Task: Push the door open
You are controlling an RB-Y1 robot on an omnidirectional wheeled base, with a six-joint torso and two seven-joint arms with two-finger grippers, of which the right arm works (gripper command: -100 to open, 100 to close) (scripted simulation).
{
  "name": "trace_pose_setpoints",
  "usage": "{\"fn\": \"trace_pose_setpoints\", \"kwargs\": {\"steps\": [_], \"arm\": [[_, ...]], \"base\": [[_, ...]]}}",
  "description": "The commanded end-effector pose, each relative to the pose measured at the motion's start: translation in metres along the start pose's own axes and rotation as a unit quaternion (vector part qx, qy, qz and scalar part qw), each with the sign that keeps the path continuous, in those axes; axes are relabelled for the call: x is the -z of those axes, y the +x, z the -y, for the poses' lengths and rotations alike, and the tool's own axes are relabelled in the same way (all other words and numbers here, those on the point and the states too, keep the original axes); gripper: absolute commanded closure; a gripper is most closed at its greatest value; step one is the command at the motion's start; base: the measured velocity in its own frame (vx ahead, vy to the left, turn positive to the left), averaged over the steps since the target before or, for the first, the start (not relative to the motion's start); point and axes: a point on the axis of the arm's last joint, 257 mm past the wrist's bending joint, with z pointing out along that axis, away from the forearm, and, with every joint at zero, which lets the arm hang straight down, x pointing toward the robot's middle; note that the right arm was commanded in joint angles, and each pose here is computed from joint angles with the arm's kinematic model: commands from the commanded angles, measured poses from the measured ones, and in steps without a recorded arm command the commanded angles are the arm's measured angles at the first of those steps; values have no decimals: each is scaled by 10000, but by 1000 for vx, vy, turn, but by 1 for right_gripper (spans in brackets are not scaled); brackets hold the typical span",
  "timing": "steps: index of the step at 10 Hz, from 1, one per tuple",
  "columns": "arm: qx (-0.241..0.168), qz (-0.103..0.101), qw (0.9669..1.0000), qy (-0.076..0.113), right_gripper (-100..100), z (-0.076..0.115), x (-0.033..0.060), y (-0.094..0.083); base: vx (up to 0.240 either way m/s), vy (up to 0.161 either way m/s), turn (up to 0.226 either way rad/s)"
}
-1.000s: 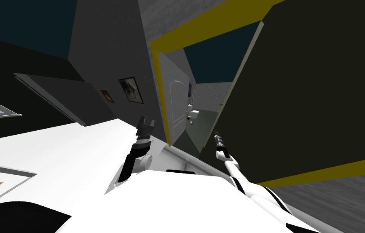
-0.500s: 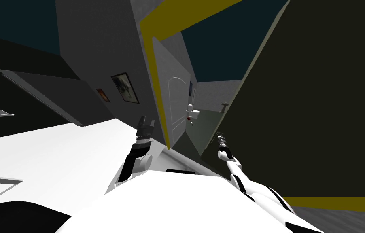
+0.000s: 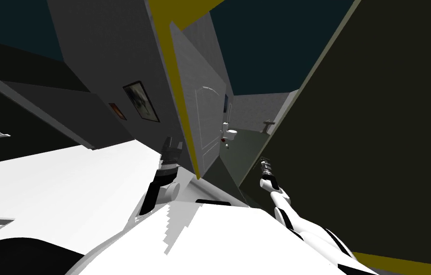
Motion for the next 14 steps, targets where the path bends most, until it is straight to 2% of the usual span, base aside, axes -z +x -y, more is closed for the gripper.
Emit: {"fn": "trace_pose_setpoints", "kwargs": {"steps": [1, 2, 4, 5, 10, 12, 14], "arm": [[24, 44, 10000, 10, 100, 25, -3, -63], [27, 232, 9997, 14, 100, 28, 8, -240], [28, 359, 9994, 18, 100, 31, 19, -359], [29, 485, 9988, 23, 100, 34, 32, -477], [27, 854, 9963, 39, 100, 46, 85, -817], [27, 854, 9963, 39, 100, 46, 85, -817], [23, 1079, 9941, 52, 100, 55, 128, -1021]], "base": [[5, -13, 15], [90, -7, 33], [147, 3, -1], [140, -3, 15], [131, -8, 1], [57, -4, -16], [103, -3, 16]]}}
